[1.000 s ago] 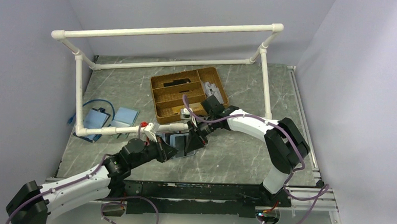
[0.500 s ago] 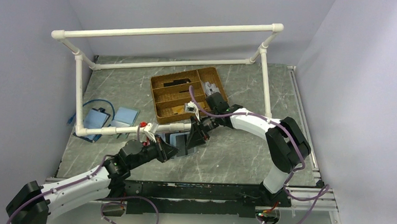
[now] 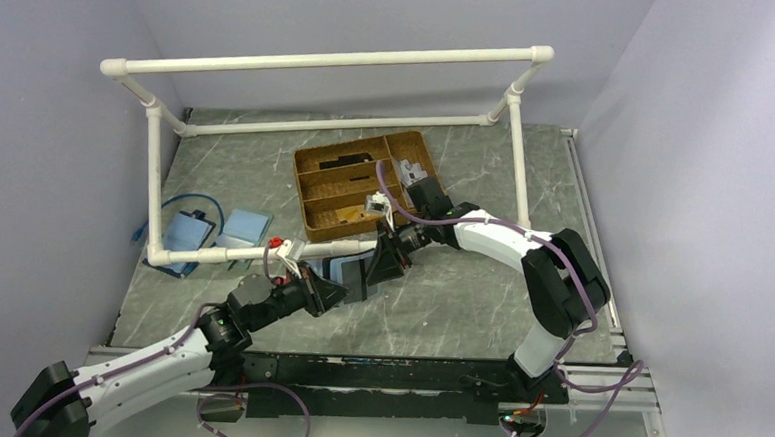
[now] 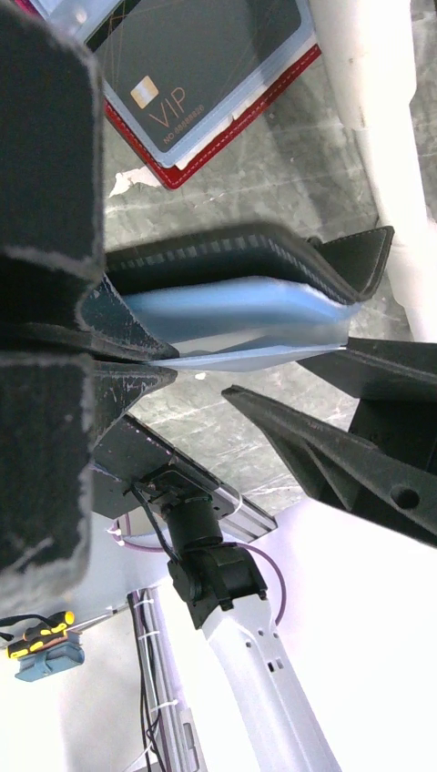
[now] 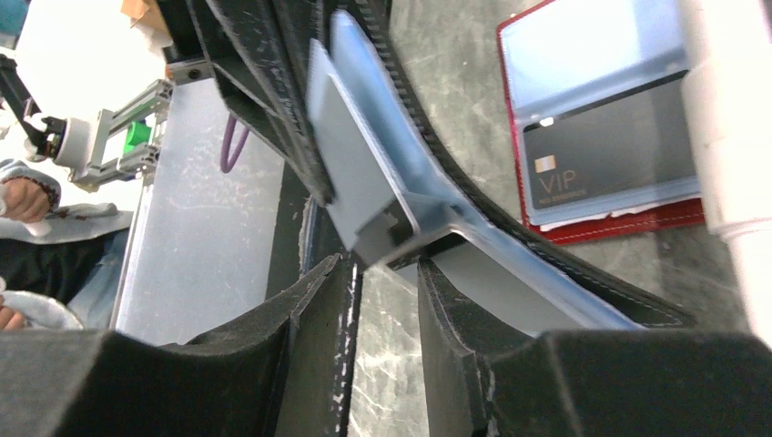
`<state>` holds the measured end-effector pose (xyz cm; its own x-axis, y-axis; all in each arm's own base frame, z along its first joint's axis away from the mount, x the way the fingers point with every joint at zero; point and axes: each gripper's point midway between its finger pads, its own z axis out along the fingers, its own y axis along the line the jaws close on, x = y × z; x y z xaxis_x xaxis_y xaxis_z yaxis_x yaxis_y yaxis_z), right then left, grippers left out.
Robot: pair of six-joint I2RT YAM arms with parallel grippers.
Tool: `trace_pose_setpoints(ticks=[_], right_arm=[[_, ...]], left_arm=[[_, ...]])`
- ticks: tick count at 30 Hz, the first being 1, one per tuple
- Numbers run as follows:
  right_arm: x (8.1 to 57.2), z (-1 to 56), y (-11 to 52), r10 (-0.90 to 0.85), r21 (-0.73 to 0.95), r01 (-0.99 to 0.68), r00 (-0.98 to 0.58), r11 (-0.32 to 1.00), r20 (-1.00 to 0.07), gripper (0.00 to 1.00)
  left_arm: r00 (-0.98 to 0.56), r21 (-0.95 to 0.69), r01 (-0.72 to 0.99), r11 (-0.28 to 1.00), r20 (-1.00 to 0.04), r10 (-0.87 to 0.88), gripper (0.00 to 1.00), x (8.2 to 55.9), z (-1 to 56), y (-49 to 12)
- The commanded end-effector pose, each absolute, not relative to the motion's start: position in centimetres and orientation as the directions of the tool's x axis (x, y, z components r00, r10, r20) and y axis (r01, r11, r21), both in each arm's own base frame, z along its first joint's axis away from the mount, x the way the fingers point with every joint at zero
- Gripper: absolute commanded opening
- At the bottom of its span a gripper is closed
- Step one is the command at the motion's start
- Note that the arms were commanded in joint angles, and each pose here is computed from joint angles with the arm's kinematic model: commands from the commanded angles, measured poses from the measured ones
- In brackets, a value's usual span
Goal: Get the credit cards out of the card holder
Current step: Remove the credit card from the card holder.
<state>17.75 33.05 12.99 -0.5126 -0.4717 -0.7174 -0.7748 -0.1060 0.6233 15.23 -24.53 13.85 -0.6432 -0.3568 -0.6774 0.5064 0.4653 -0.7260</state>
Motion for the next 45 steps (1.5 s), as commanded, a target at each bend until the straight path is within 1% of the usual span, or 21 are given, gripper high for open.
trace_pose_setpoints(ticks=[1, 10, 13, 16, 19, 21, 22, 23, 26, 28, 30, 32, 35, 38, 41, 45], right_arm=[[18.3, 14.1, 33.2, -0.435, 0.586, -0.801, -0.487, -0.125, -0.758, 0.4], [16.6, 15.7, 33.3, -0.417, 0.623, -0.748, -0.504, -0.227, -0.757, 0.39], [16.3, 15.8, 33.5, -0.418, 0.631, -0.737, -0.508, -0.242, -0.753, 0.36], [16.2, 15.8, 33.6, -0.42, 0.635, -0.733, -0.51, -0.245, -0.751, 0.26], [16.3, 15.9, 33.5, -0.42, 0.634, -0.733, -0.508, -0.246, -0.752, 0.13], [16.3, 15.8, 33.6, -0.42, 0.631, -0.735, -0.506, -0.246, -0.753, 0.03], [16.4, 15.8, 33.6, -0.421, 0.632, -0.736, -0.506, -0.244, -0.753, 0.0], [16.5, 15.7, 33.6, -0.42, 0.63, -0.738, -0.506, -0.24, -0.753, 0.0], [16.5, 15.7, 33.5, -0.423, 0.628, -0.74, -0.502, -0.241, -0.754, 0.0], [16.5, 15.7, 33.5, -0.423, 0.623, -0.743, -0.497, -0.243, -0.758, 0.0], [16.5, 15.6, 33.5, -0.423, 0.622, -0.745, -0.495, -0.243, -0.759, 0.0], [16.5, 15.5, 33.5, -0.425, 0.621, -0.746, -0.494, -0.24, -0.758, 0.0], [16.7, 15.3, 33.5, -0.428, 0.616, -0.753, -0.49, -0.231, -0.759, 0.0], [16.9, 14.9, 33.4, -0.432, 0.613, -0.758, -0.488, -0.22, -0.759, 0.0], [17.2, 14.6, 33.3, -0.435, 0.614, -0.761, -0.489, -0.21, -0.756, 0.0], [17.4, 14.1, 33.1, -0.441, 0.622, -0.757, -0.497, -0.201, -0.747, 0.0]], left_arm=[[-0.588, -0.712, 0.574, 0.405, -0.702, -0.401, 0.0, 15.3, 16.9, -24.9], [-0.598, -0.714, 0.591, 0.376, -0.7, -0.391, 0.0, 15.4, 17.2, -25.8], [-0.597, -0.715, 0.595, 0.366, -0.699, -0.394, 0.0, 15.5, 17.5, -26.0], [-0.597, -0.716, 0.596, 0.363, -0.698, -0.395, 0.0, 15.4, 17.6, -26.0], [-0.597, -0.72, 0.585, 0.372, -0.694, -0.403, 0.0, 15.5, 17.3, -25.7], [-0.596, -0.723, 0.575, 0.383, -0.691, -0.409, 0.0, 15.5, 17.1, -25.4], [-0.595, -0.724, 0.572, 0.385, -0.689, -0.414, 0.0, 15.5, 17.1, -25.3], [-0.598, -0.727, 0.563, 0.392, -0.686, -0.414, 0.0, 15.5, 16.9, -25.1], [-0.602, -0.737, 0.541, 0.405, -0.676, -0.425, 0.21, 15.5, 16.7, -24.7], [-0.602, -0.738, 0.537, 0.409, -0.675, -0.427, 0.3, 15.5, 16.7, -24.5], [-0.606, -0.741, 0.532, 0.41, -0.671, -0.427, 0.37, 15.4, 16.5, -24.4], [-0.609, -0.743, 0.529, 0.41, -0.669, -0.426, 0.42, 15.3, 16.5, -24.4], [-0.611, -0.742, 0.527, 0.415, -0.67, -0.422, 0.42, 15.3, 16.3, -24.4], [-0.612, -0.743, 0.521, 0.42, -0.668, -0.423, 0.39, 15.4, 16.2, -24.3], [-0.611, -0.744, 0.517, 0.423, -0.667, -0.426, 0.34, 15.4, 16.1, -24.1], [-0.609, -0.743, 0.519, 0.423, -0.669, -0.427, 0.33, 15.2, 16.0, -23.9]])
